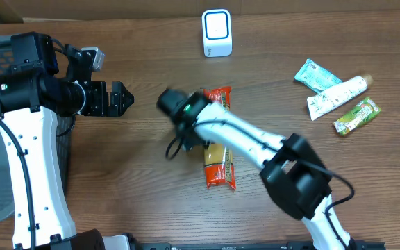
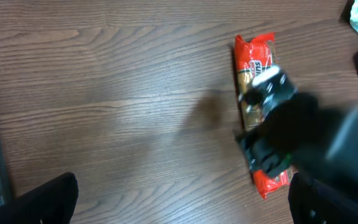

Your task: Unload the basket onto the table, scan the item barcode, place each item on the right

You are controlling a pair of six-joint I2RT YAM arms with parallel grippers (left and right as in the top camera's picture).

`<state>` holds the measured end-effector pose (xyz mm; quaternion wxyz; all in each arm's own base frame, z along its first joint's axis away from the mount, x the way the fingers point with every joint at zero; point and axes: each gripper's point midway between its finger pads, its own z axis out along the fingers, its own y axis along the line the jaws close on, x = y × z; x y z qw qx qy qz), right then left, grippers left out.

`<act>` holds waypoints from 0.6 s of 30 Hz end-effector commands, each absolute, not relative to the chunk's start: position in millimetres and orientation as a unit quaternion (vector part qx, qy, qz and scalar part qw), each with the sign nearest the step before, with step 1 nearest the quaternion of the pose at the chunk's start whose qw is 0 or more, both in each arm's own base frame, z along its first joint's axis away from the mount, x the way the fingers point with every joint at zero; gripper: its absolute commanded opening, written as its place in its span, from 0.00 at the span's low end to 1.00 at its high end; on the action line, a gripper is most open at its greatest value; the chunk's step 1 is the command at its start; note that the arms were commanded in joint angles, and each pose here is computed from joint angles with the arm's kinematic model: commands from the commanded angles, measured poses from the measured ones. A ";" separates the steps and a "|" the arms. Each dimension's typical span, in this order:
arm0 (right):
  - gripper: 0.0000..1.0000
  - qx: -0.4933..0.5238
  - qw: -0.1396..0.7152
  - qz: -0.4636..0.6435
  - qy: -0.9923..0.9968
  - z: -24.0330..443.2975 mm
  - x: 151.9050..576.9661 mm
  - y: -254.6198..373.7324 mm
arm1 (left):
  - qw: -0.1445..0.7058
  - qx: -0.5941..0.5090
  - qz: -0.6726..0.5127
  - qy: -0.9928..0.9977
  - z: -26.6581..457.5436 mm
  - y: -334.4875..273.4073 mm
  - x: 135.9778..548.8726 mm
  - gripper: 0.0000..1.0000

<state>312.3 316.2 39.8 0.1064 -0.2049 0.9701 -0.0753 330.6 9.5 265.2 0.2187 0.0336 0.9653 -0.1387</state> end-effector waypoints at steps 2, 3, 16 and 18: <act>0.72 -0.171 0.184 -0.173 0.952 53.0 328.9 283.3 | 0.227 0.049 -0.140 0.963 269.6 6.6 332.4 1.00; 0.72 -0.171 0.185 -0.182 0.950 50.8 329.1 279.7 | 0.227 0.049 -0.140 0.963 269.6 6.7 332.5 1.00; 0.53 -0.208 0.147 -0.205 0.945 16.3 313.0 257.8 | 0.227 0.049 -0.140 0.963 269.6 6.6 332.5 0.99; 0.46 -0.218 0.140 -0.213 0.942 12.2 310.0 253.1 | 0.227 0.049 -0.140 0.963 269.6 6.6 332.4 1.00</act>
